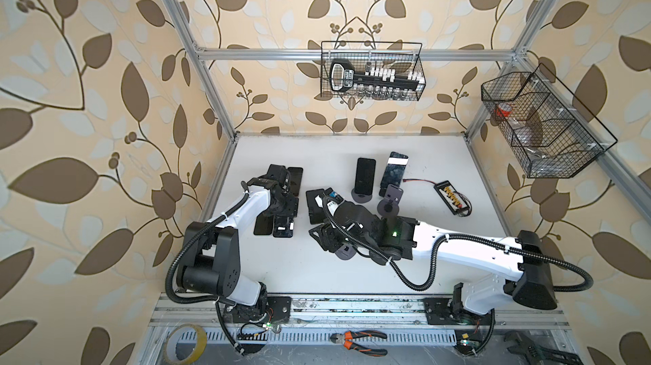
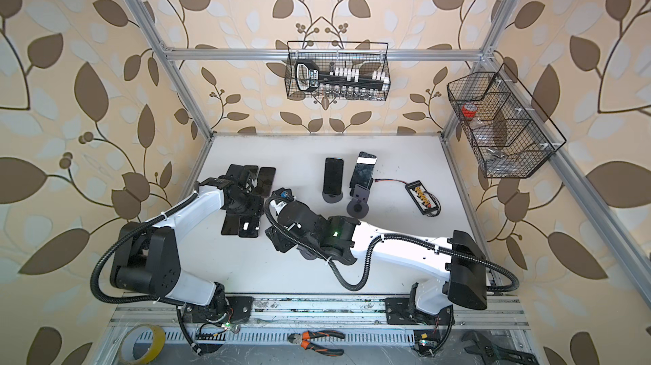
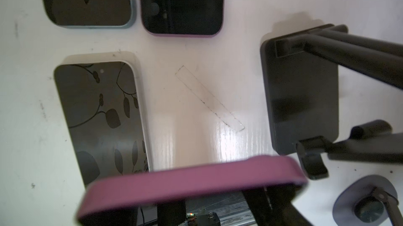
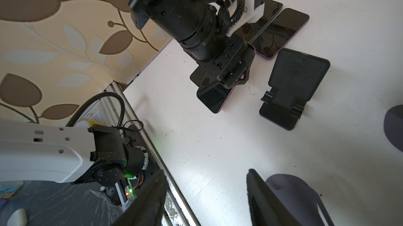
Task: Remove the phone from the phone stand
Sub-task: Place the phone at the middle-left of the table.
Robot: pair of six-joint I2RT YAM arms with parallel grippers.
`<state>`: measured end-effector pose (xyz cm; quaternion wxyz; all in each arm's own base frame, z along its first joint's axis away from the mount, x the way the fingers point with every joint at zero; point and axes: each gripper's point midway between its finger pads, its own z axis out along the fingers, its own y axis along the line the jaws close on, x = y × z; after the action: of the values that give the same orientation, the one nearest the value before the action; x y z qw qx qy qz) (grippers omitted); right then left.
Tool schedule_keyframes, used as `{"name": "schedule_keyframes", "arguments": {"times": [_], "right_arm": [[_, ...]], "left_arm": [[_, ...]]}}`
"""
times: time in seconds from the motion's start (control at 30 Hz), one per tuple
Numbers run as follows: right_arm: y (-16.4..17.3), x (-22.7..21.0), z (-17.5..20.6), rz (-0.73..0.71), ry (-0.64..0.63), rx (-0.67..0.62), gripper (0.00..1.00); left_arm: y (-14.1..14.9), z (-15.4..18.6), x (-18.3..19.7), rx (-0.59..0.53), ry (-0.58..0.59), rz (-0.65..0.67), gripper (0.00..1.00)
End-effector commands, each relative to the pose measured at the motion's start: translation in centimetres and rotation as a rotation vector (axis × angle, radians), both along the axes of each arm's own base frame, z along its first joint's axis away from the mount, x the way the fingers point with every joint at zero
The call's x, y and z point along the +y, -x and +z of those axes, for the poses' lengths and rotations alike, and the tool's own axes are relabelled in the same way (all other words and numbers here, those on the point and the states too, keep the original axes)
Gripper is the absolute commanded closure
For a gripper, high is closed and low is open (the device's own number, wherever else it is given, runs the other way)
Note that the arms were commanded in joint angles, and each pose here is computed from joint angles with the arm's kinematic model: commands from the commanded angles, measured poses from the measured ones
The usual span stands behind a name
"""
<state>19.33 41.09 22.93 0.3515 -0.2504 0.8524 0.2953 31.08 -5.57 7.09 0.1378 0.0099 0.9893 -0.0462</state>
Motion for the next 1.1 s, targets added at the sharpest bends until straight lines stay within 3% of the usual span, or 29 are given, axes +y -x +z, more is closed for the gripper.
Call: {"name": "schedule_keyframes", "arguments": {"times": [0.0, 0.5, 1.07], "right_arm": [[-0.4, 0.6, 0.9, 0.016, -0.015, -0.011, 0.4], [-0.7, 0.3, 0.2, 0.004, -0.011, 0.01, 0.4], [-0.6, 0.3, 0.6, -0.005, -0.026, 0.031, 0.4]], "left_arm": [[-1.7, 1.4, -0.6, -0.039, 0.04, -0.023, 0.48], [-3.1, -2.1, -0.9, 0.077, 0.06, -0.025, 0.46], [-3.3, -3.7, -0.2, 0.123, 0.042, -0.006, 0.35]]}}
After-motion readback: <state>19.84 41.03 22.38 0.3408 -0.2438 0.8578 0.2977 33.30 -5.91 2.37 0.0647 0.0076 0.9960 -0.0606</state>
